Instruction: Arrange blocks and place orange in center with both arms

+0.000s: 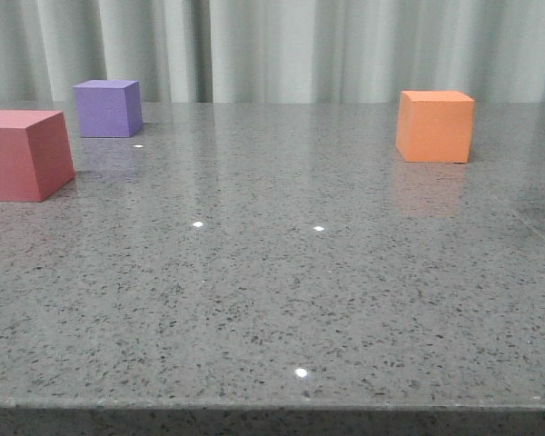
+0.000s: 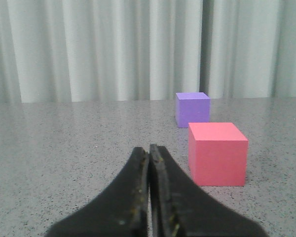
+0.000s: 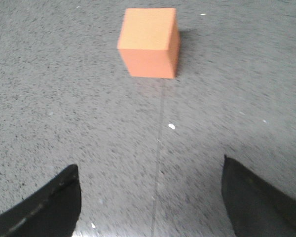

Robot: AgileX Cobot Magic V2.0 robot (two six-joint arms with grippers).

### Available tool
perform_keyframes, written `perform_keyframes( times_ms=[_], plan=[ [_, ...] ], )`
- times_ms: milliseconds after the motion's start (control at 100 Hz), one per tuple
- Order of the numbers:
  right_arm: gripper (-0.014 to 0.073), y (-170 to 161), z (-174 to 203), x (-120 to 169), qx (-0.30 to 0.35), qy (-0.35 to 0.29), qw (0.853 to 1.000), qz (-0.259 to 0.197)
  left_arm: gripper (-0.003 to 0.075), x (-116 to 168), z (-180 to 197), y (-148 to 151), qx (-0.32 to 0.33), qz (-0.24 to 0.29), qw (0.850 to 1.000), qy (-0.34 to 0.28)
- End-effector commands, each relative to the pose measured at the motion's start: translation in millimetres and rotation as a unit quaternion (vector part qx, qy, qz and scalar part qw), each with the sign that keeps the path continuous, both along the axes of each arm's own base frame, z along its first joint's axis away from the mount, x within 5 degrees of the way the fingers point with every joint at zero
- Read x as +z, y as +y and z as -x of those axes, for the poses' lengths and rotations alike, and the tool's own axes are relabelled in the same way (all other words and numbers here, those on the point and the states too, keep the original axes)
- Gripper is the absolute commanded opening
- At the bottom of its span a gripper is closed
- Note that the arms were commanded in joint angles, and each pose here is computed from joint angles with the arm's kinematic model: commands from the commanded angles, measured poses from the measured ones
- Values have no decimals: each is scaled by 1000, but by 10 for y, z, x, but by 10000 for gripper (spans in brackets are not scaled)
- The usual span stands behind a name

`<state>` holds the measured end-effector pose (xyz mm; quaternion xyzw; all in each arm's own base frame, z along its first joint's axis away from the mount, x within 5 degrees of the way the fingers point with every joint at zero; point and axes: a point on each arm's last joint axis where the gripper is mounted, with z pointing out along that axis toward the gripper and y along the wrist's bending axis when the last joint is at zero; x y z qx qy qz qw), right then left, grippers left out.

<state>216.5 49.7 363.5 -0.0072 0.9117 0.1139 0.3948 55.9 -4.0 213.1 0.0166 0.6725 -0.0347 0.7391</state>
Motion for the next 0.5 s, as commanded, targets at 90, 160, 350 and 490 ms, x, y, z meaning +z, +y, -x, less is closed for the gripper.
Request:
perform_keyframes(
  times_ms=[90, 160, 350, 490],
  plan=[
    [583, 149, -488, 178, 8, -36, 999, -1, -20, -49, 20, -4, -3, 4, 999, -38],
    [583, 178, -682, 172, 4, -31, 999, 8, -20, -49, 20, -4, -3, 4, 999, -38],
    [583, 235, -1115, 145, 0, -28, 999, 38, -20, -49, 20, -4, -3, 4, 999, -38],
    [583, 261, -1370, 80, -14, -17, 999, 49, -20, -49, 20, -4, -3, 4, 999, -38]
  ],
)
